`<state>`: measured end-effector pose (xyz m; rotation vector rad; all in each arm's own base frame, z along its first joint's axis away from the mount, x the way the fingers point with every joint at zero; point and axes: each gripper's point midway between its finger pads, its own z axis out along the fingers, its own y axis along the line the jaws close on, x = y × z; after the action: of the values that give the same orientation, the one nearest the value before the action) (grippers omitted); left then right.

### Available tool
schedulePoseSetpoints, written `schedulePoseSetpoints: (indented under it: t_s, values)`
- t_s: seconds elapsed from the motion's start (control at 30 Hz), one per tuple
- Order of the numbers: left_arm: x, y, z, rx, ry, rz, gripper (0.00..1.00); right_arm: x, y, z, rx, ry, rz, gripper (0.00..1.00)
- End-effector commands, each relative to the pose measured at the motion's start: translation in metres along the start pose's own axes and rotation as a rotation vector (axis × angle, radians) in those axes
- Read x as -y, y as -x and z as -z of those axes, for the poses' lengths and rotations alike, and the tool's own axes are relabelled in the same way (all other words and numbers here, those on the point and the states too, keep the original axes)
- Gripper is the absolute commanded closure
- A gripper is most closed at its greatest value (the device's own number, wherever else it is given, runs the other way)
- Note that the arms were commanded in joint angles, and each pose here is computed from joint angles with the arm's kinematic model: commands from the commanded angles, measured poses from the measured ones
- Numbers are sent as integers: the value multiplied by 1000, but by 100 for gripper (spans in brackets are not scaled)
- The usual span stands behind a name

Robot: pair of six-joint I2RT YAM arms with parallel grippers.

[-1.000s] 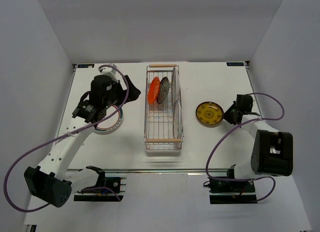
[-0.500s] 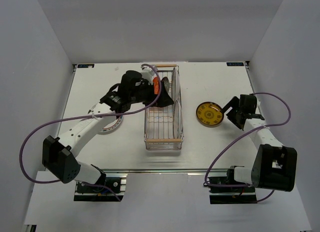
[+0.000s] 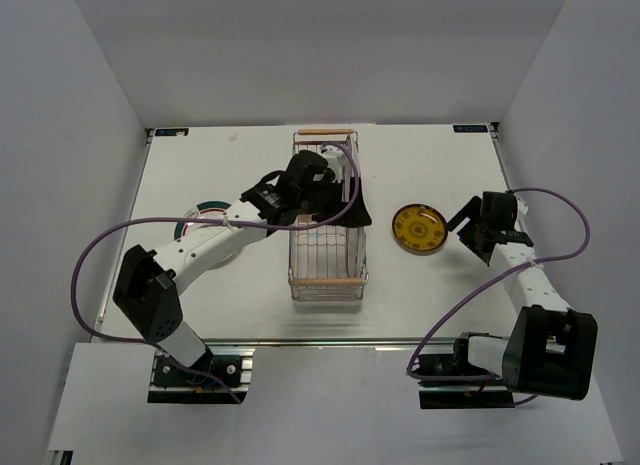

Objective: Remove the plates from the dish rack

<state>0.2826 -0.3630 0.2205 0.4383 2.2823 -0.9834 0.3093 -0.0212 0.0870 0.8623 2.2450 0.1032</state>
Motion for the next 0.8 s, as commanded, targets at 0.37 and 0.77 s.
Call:
schedulePoseSetpoints:
  t_s: [0.37, 0.77]
  values:
    - [24, 12, 3, 33, 39, 62, 57, 6, 3, 6, 18, -26, -18, 11]
    - [8, 28, 31, 115, 198, 85, 86, 3, 3, 10, 26, -5, -26, 11]
